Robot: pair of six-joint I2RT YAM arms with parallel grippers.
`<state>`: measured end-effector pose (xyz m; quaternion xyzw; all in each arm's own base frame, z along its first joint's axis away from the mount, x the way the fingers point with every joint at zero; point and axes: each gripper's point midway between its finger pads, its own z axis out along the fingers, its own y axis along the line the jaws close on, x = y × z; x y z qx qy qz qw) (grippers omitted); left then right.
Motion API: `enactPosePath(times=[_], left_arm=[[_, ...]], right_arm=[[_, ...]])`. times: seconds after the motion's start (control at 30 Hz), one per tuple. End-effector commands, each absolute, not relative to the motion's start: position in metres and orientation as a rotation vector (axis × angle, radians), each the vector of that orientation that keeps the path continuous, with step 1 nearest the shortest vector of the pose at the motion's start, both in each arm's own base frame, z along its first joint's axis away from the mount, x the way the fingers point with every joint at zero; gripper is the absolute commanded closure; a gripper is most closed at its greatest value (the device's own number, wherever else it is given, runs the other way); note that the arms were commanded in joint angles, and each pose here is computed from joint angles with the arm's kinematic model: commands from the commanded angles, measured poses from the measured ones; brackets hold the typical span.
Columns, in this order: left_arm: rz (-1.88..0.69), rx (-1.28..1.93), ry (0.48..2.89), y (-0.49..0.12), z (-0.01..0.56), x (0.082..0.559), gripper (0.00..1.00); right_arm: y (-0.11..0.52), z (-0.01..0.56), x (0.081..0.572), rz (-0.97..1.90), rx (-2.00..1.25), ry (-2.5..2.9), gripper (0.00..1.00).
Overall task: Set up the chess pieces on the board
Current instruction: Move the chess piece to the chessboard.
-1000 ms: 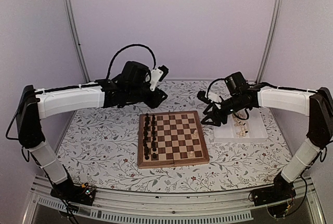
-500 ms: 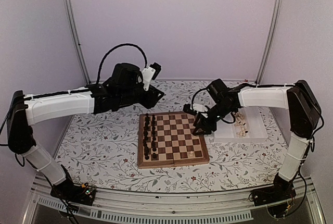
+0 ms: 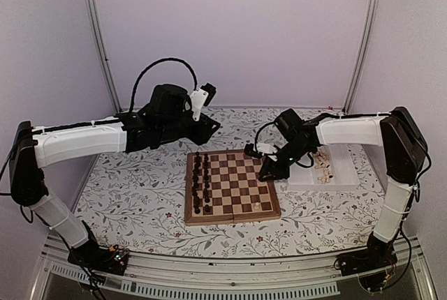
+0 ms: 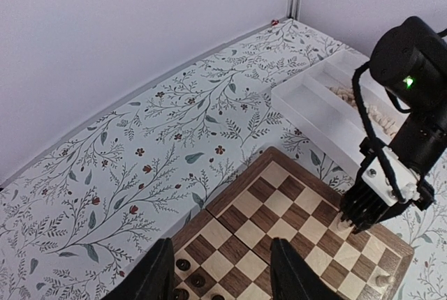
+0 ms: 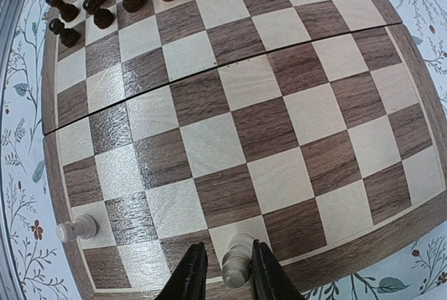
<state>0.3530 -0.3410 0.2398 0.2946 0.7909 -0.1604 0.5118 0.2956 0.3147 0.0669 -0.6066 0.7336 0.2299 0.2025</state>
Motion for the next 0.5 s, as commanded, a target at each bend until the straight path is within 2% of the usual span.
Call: enactPosePath(times=[0.0,0.2,0.47], left_arm=[[-0.399,0.702,1.879,-0.346,0.249,0.353,0.51],[-0.395,0.705,1.884,-0.346,0.247,0.354,0.51],[-0.388,0.708,1.884,-0.346,0.246,0.354,0.5]], right_arm=[[0.316,0.065,0.297,0.631,-1.697,2.057,0.81],[0.312,0.068,0.293,0.62,-1.701,2.055,0.9],[0.309,0.072,0.279,0.611,-1.73,2.034,0.96]])
